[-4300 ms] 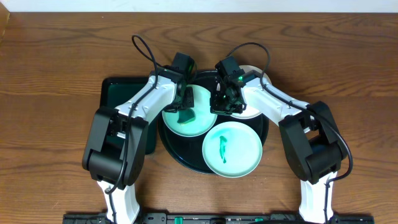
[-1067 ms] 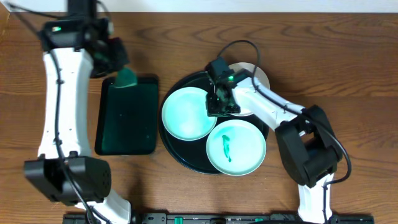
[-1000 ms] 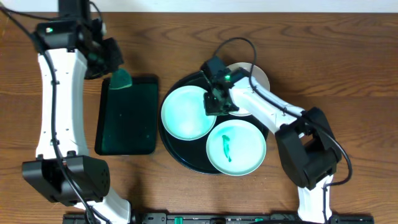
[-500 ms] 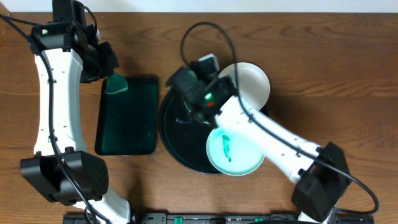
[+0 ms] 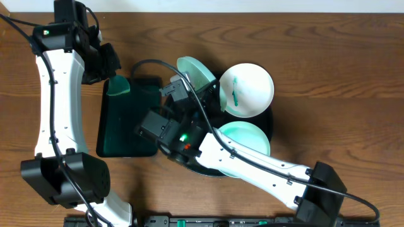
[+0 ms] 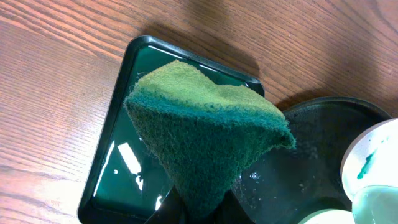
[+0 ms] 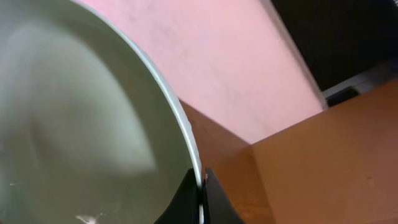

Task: Clean dirty plates on tray and stack at the side
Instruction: 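Lift the mint-green plate with the right gripper and carry it right, then lower the plate onto the table and open the right gripper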

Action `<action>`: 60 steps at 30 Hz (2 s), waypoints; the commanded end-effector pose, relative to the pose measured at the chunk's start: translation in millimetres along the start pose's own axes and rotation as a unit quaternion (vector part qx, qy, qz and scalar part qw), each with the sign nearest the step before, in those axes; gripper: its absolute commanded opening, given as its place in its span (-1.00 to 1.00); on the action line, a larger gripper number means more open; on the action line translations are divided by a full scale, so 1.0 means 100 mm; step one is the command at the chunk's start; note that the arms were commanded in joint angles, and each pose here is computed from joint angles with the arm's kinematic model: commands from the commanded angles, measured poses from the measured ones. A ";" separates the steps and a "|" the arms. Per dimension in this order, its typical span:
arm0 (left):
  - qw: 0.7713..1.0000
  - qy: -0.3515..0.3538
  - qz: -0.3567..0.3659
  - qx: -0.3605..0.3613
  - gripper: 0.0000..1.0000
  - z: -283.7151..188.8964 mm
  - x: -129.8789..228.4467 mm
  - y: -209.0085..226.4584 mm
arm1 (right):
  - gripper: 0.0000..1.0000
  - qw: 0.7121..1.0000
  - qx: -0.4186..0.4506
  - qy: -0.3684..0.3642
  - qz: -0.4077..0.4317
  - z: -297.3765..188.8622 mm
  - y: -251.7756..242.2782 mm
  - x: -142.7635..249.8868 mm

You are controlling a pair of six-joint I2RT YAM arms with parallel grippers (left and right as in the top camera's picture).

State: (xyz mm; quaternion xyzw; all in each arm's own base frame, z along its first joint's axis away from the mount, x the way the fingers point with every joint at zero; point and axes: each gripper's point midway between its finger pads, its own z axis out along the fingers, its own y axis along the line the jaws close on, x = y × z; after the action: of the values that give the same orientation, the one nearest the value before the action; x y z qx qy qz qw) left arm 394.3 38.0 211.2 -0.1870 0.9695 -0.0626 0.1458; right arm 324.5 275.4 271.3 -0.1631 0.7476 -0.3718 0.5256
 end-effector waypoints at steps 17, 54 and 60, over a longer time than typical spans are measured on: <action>1.000 0.005 0.001 0.003 -0.86 0.03 0.06 -0.16 | -0.98 0.851 -0.405 0.279 0.186 0.57 0.42 0.57; 1.000 0.001 0.018 0.000 -0.85 0.04 0.08 -0.28 | -0.98 0.735 -0.162 0.506 0.421 1.88 -0.99 3.98; 1.000 -0.001 0.019 0.001 -0.85 0.04 0.07 -0.28 | -0.73 0.765 -0.193 0.453 0.415 2.02 -0.82 3.99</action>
State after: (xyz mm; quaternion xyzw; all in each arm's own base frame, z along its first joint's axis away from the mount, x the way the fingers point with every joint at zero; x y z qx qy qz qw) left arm 399.6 6.4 212.1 -0.1587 0.9737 -0.0644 0.1503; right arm 341.8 -113.4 38.3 0.2756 0.9437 0.0041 0.1830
